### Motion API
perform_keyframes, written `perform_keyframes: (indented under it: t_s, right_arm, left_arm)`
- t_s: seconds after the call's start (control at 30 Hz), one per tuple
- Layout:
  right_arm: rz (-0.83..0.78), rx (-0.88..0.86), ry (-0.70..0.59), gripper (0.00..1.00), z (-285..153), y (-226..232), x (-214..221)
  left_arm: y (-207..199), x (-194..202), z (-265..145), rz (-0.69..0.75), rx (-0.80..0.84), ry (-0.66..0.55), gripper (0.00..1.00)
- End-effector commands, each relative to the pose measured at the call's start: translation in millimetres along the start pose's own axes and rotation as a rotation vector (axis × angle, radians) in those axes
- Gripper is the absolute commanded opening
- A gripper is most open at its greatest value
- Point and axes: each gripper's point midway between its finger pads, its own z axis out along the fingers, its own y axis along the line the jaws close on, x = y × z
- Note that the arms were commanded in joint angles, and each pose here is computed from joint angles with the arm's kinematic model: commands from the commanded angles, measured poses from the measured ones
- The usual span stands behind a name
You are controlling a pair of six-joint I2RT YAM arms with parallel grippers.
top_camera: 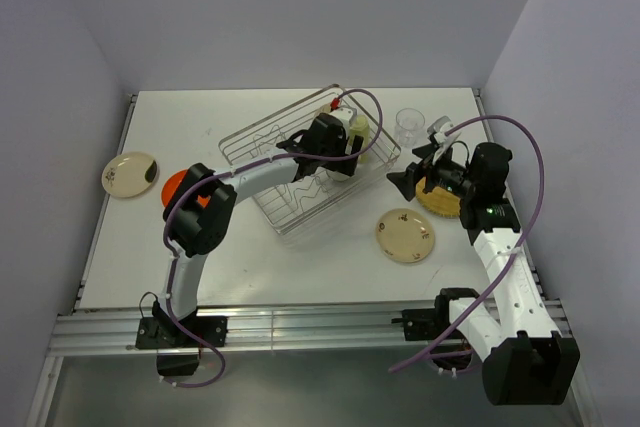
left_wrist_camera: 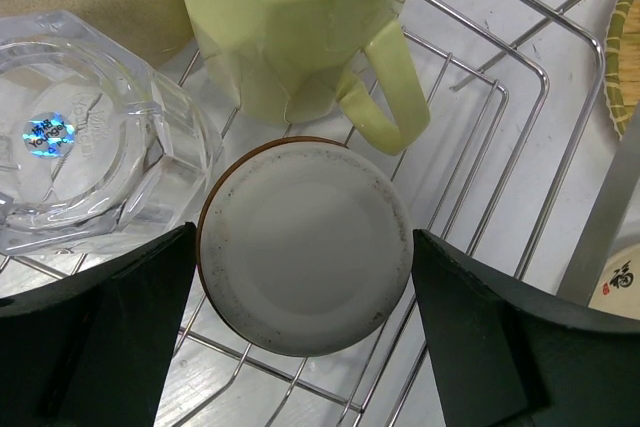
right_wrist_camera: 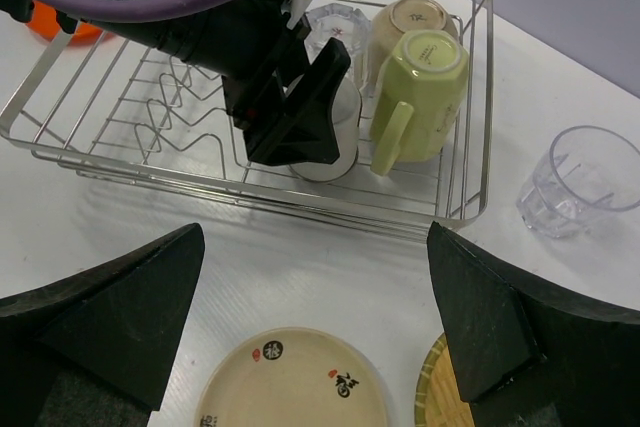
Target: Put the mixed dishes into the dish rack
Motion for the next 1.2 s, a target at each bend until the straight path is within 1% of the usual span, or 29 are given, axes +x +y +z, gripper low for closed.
perform_keyframes:
  t_s: [0.0,0.17,0.27,0.3,0.33,0.4,0.43,0.47,0.5,0.53,0.57,0.6,0.63,0.67,0.7,0.73,0.77,0.8,0.83,0.87,0.9,0.93,0.97,1.0,1.03,1.07,1.1,1.13,1.17]
  right_arm:
    - [-0.018,0.025,-0.035,1.0,-3,-5,-10]
    - [0.021,0.046,-0.035,1.0,-3,-10,-14]
    - [0.108,0.084,-0.035,1.0,-1,-23,-19]
    - [0.153,0.102,-0.045,1.0,-1,-28,-27]
    - [0.197,0.118,-0.026,1.0,2,-36,-22]
    - [0.251,0.16,-0.016,1.0,1,-50,-23]
    - [0.294,0.185,-0.007,1.0,4,-58,-26]
    - [0.313,0.247,0.004,1.0,4,-71,-24]
    - [0.355,0.299,0.01,1.0,3,-80,-24]
    - [0.381,0.359,0.013,1.0,6,-95,-23]
    - [0.412,0.466,0.016,1.0,3,-115,-19]
    - [0.442,0.509,-0.001,1.0,4,-126,-27]
    - [0.491,0.542,0.055,1.0,12,-138,-8]
    - [0.52,0.57,0.078,1.0,15,-146,-3]
    - [0.544,0.619,0.066,1.0,15,-160,-14]
    - [0.602,0.617,0.148,1.0,25,-165,11]
    - [0.624,0.614,0.163,1.0,30,-169,13]
    - [0.636,0.62,0.154,0.97,34,-175,7]
    - [0.658,0.623,0.174,0.94,42,-182,18]
    - [0.666,0.637,0.179,0.92,45,-187,20]
    - [0.677,0.653,0.161,0.9,49,-195,14]
    - [0.696,0.688,0.189,0.88,54,-205,29]
    - [0.707,0.71,0.201,0.86,56,-212,33]
    - [0.702,0.722,0.194,0.84,59,-220,27]
    - [0.734,0.743,0.267,0.81,65,-225,52]
    - [0.742,0.759,0.292,0.79,67,-230,59]
    - [0.739,0.762,0.297,0.76,71,-236,57]
    - [0.748,0.759,0.33,0.75,76,-239,73]
    - [0.73,0.751,0.338,0.72,80,-241,76]
  left_arm:
    - [-15,-52,-30,-0.016,0.036,-0.12,0.93]
    - [-28,-71,-53,-0.025,0.083,-0.168,0.93]
    - [-36,-90,-77,-0.023,0.107,-0.218,0.93]
    - [-37,-94,-82,-0.026,0.112,-0.229,0.93]
    - [-38,-95,-87,-0.027,0.118,-0.234,0.93]
    - [-38,-106,-104,-0.03,0.118,-0.27,0.93]
    - [-36,-104,-108,-0.031,0.114,-0.273,0.93]
    - [-36,-113,-123,-0.035,0.114,-0.302,0.94]
    - [-33,-115,-129,-0.038,0.107,-0.314,0.95]
    - [-28,-111,-132,-0.045,0.083,-0.312,0.95]
    - [-27,-118,-149,-0.054,0.083,-0.344,0.98]
    - [-24,-118,-155,-0.066,0.072,-0.356,0.99]
    - [-15,-106,-156,-0.08,0.042,-0.347,0.99]
    - [-13,-116,-176,-0.101,0.049,-0.405,0.99]
    - [-11,-116,-183,-0.119,0.045,-0.421,0.99]
    - [-3,-101,-183,-0.153,0.031,-0.406,0.99]
    - [-1,-107,-200,-0.18,0.036,-0.448,0.99]
    - [1,-104,-204,-0.198,0.045,-0.448,0.99]
    - [6,-92,-205,-0.234,0.049,-0.428,0.99]
    - [5,-92,-218,-0.252,0.07,-0.443,0.99]
    - [7,-88,-222,-0.269,0.072,-0.442,0.99]
    - [9,-74,-222,-0.296,0.071,-0.422,0.99]
    - [11,-75,-236,-0.315,0.078,-0.447,0.99]
    - [13,-71,-241,-0.332,0.076,-0.454,0.99]
    - [16,-58,-241,-0.361,0.072,-0.439,0.99]
    - [18,-59,-254,-0.378,0.082,-0.469,0.99]
    - [20,-56,-259,-0.395,0.077,-0.48,0.99]
    - [24,-45,-258,-0.417,0.069,-0.469,0.99]
    - [25,-45,-268,-0.426,0.077,-0.491,0.99]
